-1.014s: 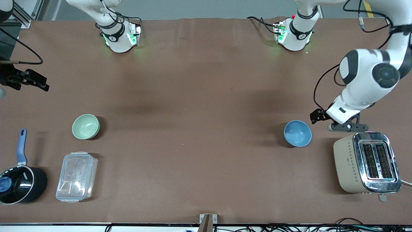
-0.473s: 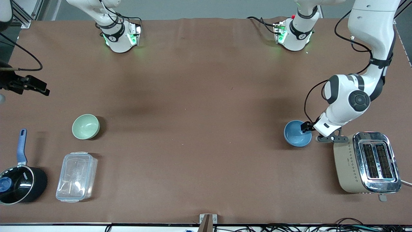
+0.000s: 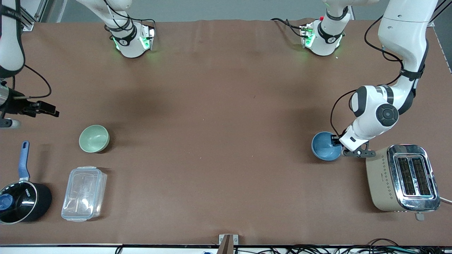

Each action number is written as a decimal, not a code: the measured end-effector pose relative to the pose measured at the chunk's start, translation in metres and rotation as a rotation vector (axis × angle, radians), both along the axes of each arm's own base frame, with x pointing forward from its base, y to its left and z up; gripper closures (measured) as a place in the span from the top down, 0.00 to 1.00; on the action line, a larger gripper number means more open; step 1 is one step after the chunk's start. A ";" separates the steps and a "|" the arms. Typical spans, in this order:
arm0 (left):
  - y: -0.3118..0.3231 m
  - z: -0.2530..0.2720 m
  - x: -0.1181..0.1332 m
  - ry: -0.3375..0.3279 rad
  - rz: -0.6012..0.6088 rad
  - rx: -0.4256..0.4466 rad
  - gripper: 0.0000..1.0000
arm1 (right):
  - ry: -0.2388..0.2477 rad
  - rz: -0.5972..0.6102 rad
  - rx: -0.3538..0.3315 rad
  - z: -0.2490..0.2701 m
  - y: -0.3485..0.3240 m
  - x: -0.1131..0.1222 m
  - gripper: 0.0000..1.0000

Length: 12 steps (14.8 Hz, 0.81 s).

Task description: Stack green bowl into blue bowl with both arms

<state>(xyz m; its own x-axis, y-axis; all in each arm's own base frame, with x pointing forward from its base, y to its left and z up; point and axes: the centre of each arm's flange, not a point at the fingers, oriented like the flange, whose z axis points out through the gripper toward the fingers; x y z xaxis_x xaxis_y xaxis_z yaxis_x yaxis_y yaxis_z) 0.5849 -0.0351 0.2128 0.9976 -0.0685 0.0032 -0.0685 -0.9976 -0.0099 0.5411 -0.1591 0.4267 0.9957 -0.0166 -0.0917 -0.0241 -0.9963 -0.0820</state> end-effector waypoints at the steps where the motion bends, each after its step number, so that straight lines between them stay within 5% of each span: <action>1: 0.000 0.001 0.001 -0.002 0.000 0.000 0.22 | 0.014 -0.003 0.022 -0.018 -0.008 -0.001 0.97; 3: -0.003 0.006 0.004 -0.013 -0.004 -0.003 0.06 | 0.030 -0.011 0.060 -0.051 -0.020 0.001 0.97; 7: -0.044 0.036 0.009 -0.054 -0.010 -0.035 0.05 | 0.044 -0.013 0.073 -0.118 -0.031 0.012 0.96; 12: -0.179 0.089 -0.018 0.012 0.125 -0.094 0.05 | 0.044 -0.051 0.114 -0.184 -0.025 0.021 0.94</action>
